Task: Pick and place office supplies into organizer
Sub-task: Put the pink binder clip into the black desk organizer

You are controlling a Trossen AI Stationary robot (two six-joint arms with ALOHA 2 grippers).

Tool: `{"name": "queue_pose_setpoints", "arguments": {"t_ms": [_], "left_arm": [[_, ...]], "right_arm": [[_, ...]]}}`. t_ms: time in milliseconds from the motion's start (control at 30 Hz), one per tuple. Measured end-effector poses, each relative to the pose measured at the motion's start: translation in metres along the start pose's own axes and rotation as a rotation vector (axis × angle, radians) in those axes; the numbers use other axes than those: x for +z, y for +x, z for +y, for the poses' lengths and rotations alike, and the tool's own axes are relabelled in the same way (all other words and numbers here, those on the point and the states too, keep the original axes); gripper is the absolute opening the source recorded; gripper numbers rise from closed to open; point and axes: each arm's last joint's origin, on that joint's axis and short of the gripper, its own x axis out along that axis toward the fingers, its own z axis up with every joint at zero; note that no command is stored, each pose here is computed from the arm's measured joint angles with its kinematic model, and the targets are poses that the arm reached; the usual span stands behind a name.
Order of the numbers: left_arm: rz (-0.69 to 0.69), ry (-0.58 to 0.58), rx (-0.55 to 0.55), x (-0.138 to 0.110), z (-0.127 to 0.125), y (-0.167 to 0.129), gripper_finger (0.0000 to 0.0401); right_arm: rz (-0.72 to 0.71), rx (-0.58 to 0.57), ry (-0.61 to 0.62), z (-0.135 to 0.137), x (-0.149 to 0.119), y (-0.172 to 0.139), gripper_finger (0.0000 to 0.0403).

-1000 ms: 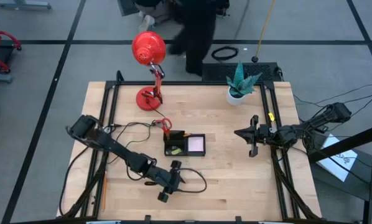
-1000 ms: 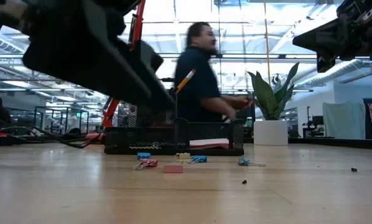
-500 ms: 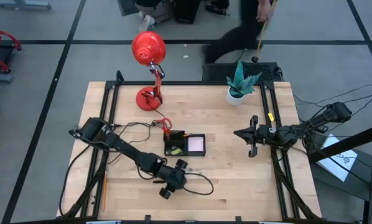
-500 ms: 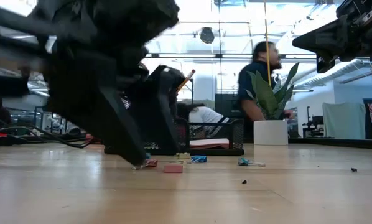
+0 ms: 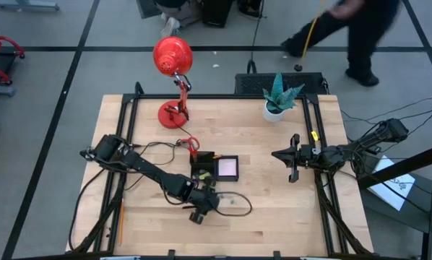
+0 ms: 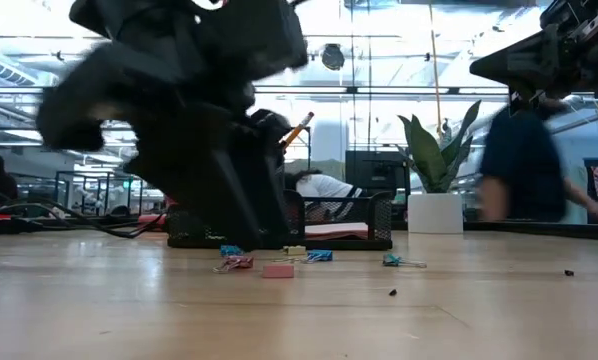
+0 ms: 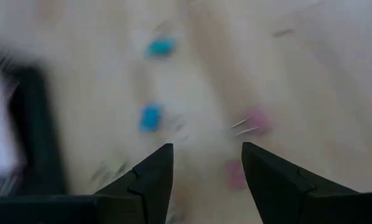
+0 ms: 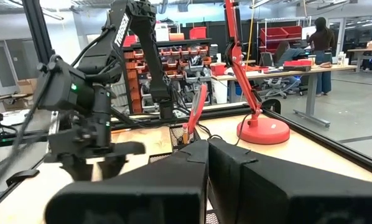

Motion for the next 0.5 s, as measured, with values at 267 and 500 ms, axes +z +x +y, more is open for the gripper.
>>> {"name": "queue_pose_setpoints", "arguments": {"t_ms": [267,500], "left_arm": [[0.087,-0.005,0.147,-0.007,-0.015,-0.019,0.0198],[0.049,0.046,0.012,-0.001,-0.02,-0.03,0.0198]], "right_arm": [[0.007,0.0,-0.003,0.0,-0.001,0.0,0.0],[0.007,0.0,0.0,0.0,-0.001,0.0,0.0]]}}
